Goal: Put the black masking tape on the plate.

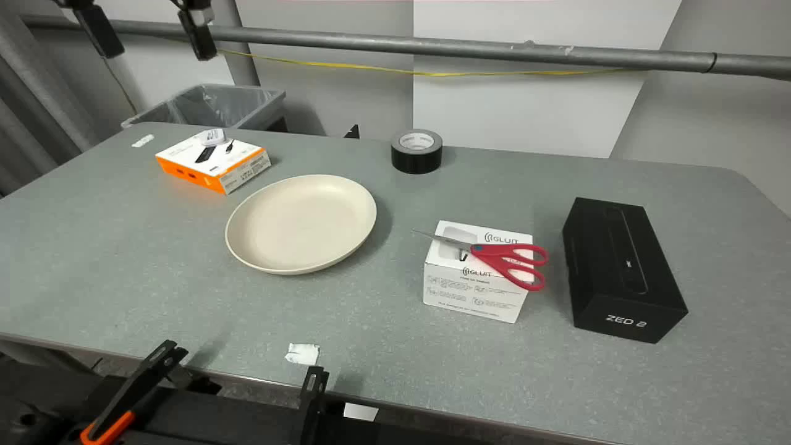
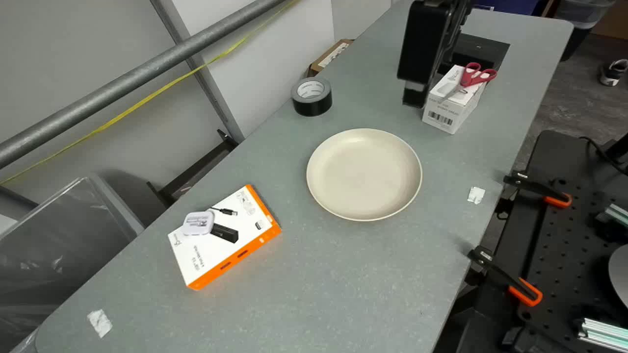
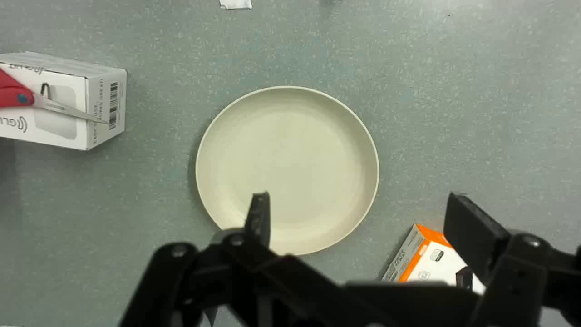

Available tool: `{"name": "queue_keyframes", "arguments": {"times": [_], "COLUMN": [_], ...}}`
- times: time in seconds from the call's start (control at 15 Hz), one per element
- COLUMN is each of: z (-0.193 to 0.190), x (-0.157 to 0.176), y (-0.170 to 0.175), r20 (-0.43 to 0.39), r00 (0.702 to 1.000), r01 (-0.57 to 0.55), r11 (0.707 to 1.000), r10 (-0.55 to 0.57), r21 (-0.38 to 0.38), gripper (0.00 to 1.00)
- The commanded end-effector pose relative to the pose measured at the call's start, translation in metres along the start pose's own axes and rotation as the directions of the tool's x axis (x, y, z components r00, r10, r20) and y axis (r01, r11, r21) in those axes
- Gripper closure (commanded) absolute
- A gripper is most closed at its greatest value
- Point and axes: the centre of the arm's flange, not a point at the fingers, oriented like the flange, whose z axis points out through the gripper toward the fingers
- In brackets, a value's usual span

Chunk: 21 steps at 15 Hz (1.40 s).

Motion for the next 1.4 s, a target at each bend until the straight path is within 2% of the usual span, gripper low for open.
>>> {"name": "queue_keyframes", "arguments": {"times": [0.0,0.13,0.27,0.4,0.73,0.8,0.87,1.07,1.27,1.33], "z": [0.000,-0.001,-0.007,-0.015,-0.033,-0.035,-0.030,-0.028,-0.028,-0.028], "x": [0.000,0.000,0.013,0.041,0.100,0.103,0.073,0.090,0.092,0.107], "y": [0.000,0.002,0.020,0.049,0.109,0.111,0.106,0.112,0.112,0.115], "r20": [0.000,-0.001,-0.011,-0.035,-0.116,-0.116,-0.107,-0.104,-0.104,-0.083], "r00": [1.000,1.000,1.000,0.998,0.970,0.968,0.977,0.974,0.974,0.974], "r01": [0.000,0.007,-0.012,-0.058,-0.220,-0.229,-0.187,-0.206,-0.208,-0.212], "r11": [1.000,1.000,1.000,0.996,0.974,0.973,0.981,0.978,0.977,0.977], "r10": [0.000,-0.007,0.011,0.056,0.213,0.223,0.182,0.201,0.203,0.210], "r21": [0.000,-0.009,-0.026,-0.061,-0.050,-0.038,-0.041,-0.041,-0.041,-0.021], "gripper": [0.00,0.00,0.00,0.00,0.00,0.00,0.00,0.00,0.00,0.00]}}
